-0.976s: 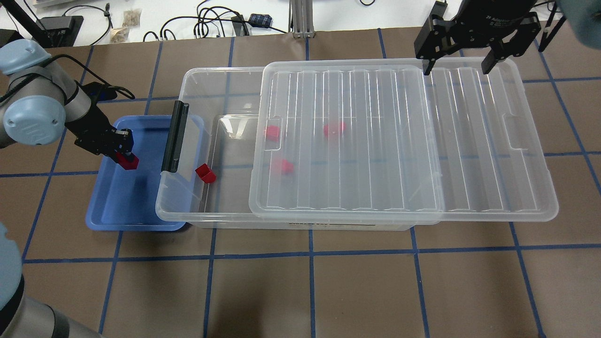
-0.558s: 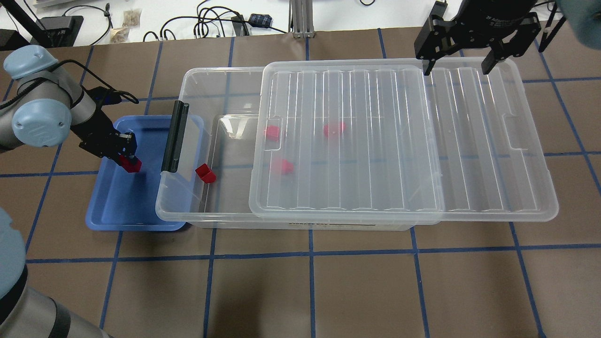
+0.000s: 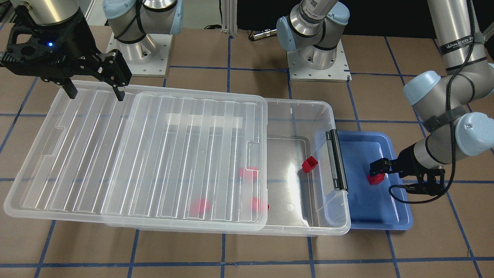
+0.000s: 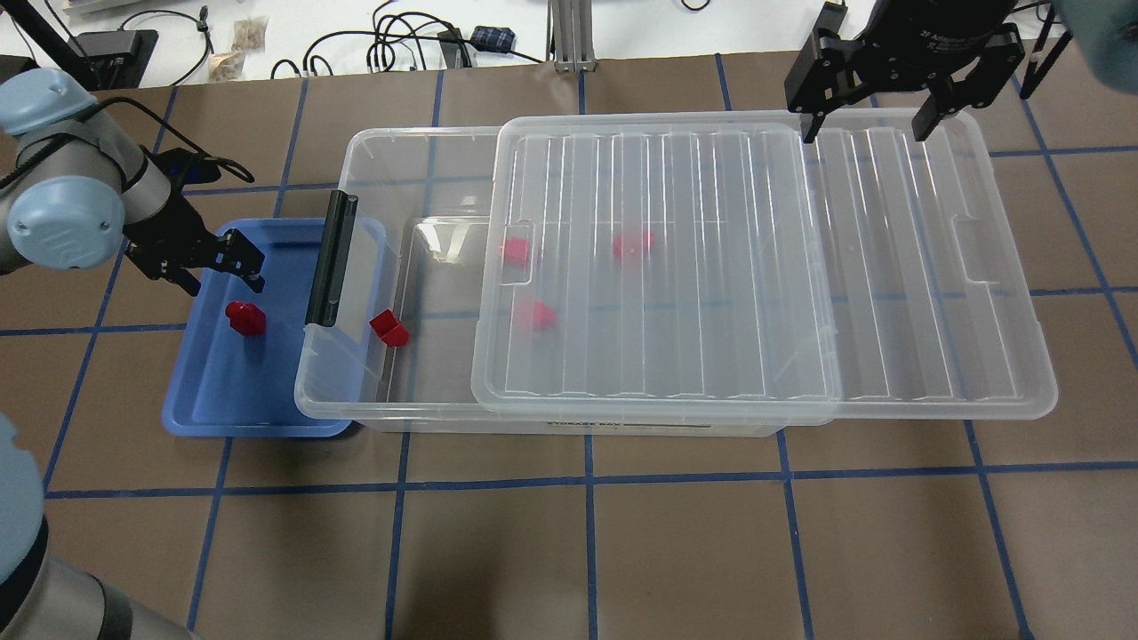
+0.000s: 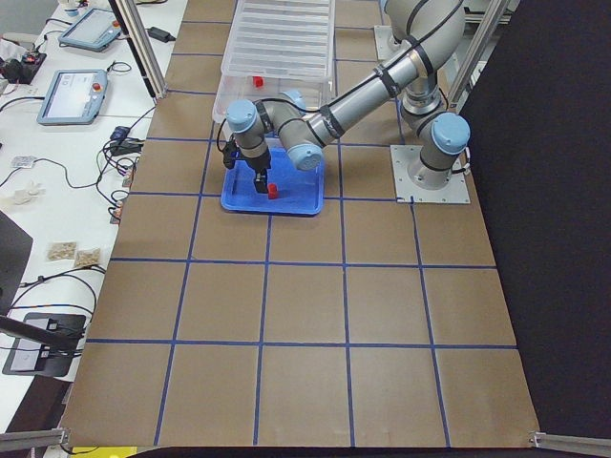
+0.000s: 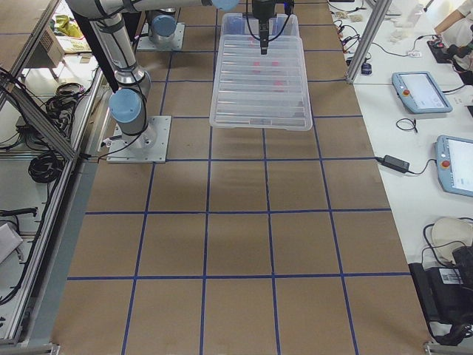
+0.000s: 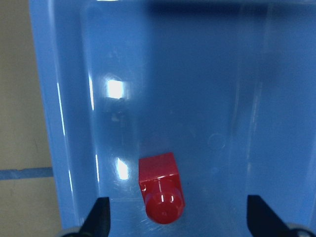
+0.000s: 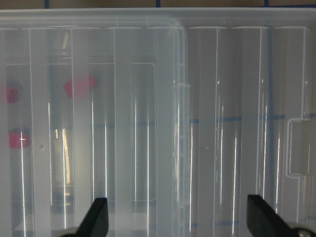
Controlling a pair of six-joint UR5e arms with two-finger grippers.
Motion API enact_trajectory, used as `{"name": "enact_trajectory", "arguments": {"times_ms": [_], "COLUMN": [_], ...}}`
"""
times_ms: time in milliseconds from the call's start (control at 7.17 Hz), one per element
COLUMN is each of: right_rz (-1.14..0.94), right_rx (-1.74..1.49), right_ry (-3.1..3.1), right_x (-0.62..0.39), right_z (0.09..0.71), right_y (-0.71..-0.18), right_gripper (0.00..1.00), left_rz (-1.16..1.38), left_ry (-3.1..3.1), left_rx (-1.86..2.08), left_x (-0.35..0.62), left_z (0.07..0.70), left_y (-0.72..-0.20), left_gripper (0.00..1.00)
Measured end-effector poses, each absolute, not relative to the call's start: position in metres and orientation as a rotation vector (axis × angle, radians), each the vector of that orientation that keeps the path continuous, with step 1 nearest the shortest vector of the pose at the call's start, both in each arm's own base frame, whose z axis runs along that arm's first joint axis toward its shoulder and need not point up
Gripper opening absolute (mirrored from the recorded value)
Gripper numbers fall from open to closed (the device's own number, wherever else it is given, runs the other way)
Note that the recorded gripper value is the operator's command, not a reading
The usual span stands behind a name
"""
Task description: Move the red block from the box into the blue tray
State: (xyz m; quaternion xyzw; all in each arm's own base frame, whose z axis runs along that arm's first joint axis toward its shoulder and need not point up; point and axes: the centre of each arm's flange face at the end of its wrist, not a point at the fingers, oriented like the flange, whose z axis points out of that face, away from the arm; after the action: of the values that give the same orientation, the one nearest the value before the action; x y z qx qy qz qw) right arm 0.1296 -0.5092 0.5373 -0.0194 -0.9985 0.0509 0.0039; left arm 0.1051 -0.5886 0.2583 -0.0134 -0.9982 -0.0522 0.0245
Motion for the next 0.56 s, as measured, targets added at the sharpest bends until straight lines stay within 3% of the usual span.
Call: {"name": "enact_trajectory", "arguments": {"times_ms": [558], "right_rz": [0.163], "right_rx": [-0.062], "right_ry": [-3.134], "right_x": [0.130], "right_z": [0.538], "right_y": [-0.509], "right_gripper": [1.00], "left_rz": [-0.068], "left_ry": [-3.128], "left_rx": [-0.092], "left_x": [0.072], "left_z": [0.386], "left_y": [-0.589], "left_gripper": [1.00]}}
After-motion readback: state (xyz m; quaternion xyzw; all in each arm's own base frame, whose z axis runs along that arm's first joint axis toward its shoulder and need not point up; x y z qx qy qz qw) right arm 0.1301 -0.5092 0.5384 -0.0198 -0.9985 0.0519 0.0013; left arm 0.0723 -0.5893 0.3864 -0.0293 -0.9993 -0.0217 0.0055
